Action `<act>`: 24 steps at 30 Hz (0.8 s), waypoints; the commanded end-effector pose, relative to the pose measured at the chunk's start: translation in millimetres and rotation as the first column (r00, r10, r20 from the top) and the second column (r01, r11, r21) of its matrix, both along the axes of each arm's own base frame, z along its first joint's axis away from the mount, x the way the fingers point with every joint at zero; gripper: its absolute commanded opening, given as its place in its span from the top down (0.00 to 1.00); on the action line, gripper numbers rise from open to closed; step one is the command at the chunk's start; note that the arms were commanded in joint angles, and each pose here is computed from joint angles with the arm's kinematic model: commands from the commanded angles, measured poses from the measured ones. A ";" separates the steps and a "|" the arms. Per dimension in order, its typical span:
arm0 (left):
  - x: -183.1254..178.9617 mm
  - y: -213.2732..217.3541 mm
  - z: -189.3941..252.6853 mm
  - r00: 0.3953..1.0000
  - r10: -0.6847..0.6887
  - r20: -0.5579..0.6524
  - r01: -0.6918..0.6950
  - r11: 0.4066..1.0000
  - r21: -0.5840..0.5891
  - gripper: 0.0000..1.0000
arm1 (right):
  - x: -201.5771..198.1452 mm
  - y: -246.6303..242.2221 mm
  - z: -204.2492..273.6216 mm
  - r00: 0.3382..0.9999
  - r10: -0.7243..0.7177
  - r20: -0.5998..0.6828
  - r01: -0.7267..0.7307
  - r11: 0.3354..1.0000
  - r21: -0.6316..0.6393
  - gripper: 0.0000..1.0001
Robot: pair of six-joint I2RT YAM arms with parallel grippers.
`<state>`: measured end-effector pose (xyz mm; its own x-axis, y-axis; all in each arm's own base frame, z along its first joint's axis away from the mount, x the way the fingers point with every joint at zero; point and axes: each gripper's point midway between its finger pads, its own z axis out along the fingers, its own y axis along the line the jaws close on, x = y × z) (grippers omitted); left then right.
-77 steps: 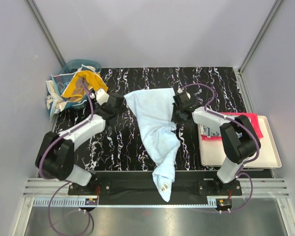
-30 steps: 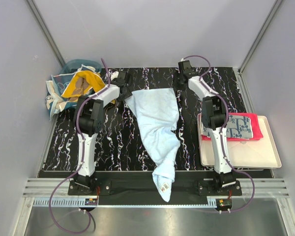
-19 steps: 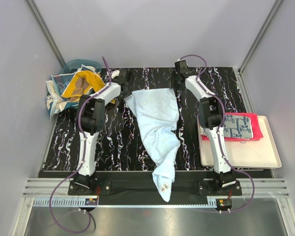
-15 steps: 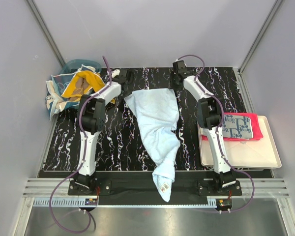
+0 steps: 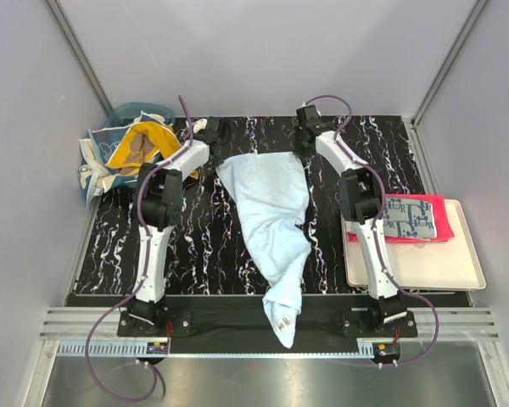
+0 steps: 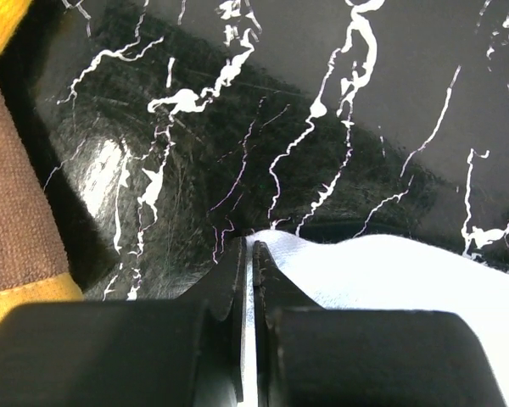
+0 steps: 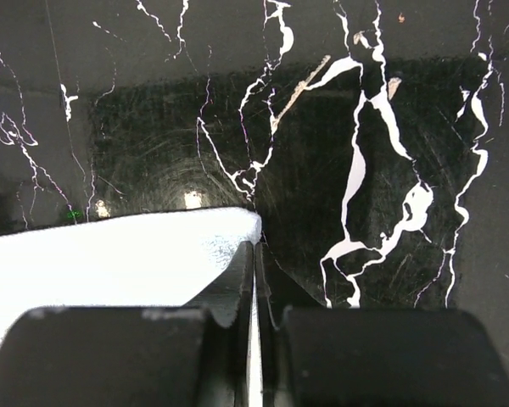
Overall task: Fold and stack the towels
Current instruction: Flatten out the crumpled towel
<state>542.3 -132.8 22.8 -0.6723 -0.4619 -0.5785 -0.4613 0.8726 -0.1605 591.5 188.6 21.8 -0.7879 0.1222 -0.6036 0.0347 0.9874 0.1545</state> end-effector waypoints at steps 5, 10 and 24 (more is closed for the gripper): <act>10.6 4.3 93.5 0.978 -0.082 0.191 0.078 0.996 0.032 1.00 | 10.0 -5.5 90.7 0.983 0.007 0.181 -0.005 1.000 -0.010 1.00; -5.9 3.8 174.3 0.927 -0.155 0.343 0.152 0.988 0.036 1.00 | -5.3 -10.3 174.7 0.951 0.000 0.309 -0.010 0.999 0.030 1.00; -137.0 -33.0 398.6 0.583 -0.412 0.700 0.428 0.888 0.167 1.00 | -132.0 -8.3 372.1 0.786 0.063 0.615 -0.151 0.984 0.092 1.00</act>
